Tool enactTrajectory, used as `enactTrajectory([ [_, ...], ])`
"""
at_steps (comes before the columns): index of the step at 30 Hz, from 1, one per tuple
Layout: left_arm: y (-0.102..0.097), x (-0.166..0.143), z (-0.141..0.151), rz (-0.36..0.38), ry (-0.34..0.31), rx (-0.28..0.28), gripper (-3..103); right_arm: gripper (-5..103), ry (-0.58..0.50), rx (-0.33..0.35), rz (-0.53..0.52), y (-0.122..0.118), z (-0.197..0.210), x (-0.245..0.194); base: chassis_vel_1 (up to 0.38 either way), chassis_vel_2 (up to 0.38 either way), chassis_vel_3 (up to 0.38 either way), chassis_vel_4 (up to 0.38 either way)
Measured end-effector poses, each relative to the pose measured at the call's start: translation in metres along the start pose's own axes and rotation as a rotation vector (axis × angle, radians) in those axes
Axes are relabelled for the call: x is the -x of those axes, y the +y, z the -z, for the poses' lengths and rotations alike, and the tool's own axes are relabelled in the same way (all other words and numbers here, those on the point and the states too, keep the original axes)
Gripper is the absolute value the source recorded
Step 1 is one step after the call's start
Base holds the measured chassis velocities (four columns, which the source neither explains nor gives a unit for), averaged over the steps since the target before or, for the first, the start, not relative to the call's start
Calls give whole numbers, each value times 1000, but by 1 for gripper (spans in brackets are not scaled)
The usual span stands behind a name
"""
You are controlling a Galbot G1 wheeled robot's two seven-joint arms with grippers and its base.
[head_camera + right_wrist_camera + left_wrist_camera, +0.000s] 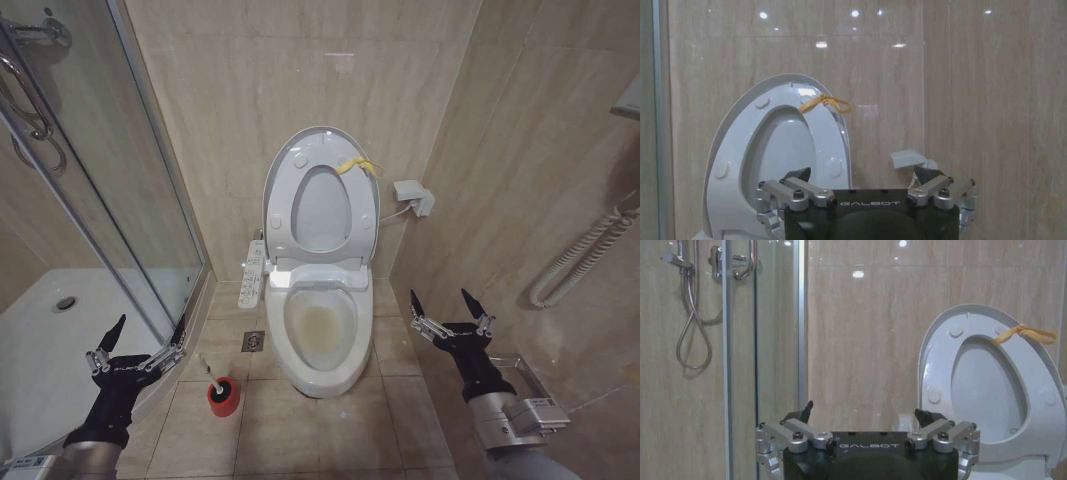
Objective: Open the toilet lid, clean the toilet bowl with a toilet brush, close the toilet lid, and flush.
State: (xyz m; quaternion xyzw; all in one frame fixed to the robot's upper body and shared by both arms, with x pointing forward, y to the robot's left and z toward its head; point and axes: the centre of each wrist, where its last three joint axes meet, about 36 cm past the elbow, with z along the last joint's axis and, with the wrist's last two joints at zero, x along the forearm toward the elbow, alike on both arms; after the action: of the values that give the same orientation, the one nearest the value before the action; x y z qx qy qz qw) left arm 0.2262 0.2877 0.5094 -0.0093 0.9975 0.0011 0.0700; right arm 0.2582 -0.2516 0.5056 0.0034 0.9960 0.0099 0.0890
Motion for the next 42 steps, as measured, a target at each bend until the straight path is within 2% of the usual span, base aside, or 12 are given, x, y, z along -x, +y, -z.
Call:
enactTrajectory([
  [17, 0, 0, 0, 0, 0, 0, 100, 100, 9, 0, -8, -1, 0, 0, 0, 0, 0, 0],
  [21, 0, 0, 0, 0, 0, 0, 100, 100, 164, 33, -110, -23, -1, -7, 0, 0, 0, 0],
  [23, 0, 0, 0, 0, 0, 0, 100, 100, 180, 44, -126, -26, 0, -8, 0, 0, 0, 0],
  [32, 0, 0, 0, 0, 0, 0, 100, 100, 124, 112, -85, -19, 14, -6, 0, 0, 0, 0],
  [42, 0, 0, 0, 0, 0, 0, 100, 100, 71, 102, -58, -32, 4, 25, 0, 0, 0, 0],
])
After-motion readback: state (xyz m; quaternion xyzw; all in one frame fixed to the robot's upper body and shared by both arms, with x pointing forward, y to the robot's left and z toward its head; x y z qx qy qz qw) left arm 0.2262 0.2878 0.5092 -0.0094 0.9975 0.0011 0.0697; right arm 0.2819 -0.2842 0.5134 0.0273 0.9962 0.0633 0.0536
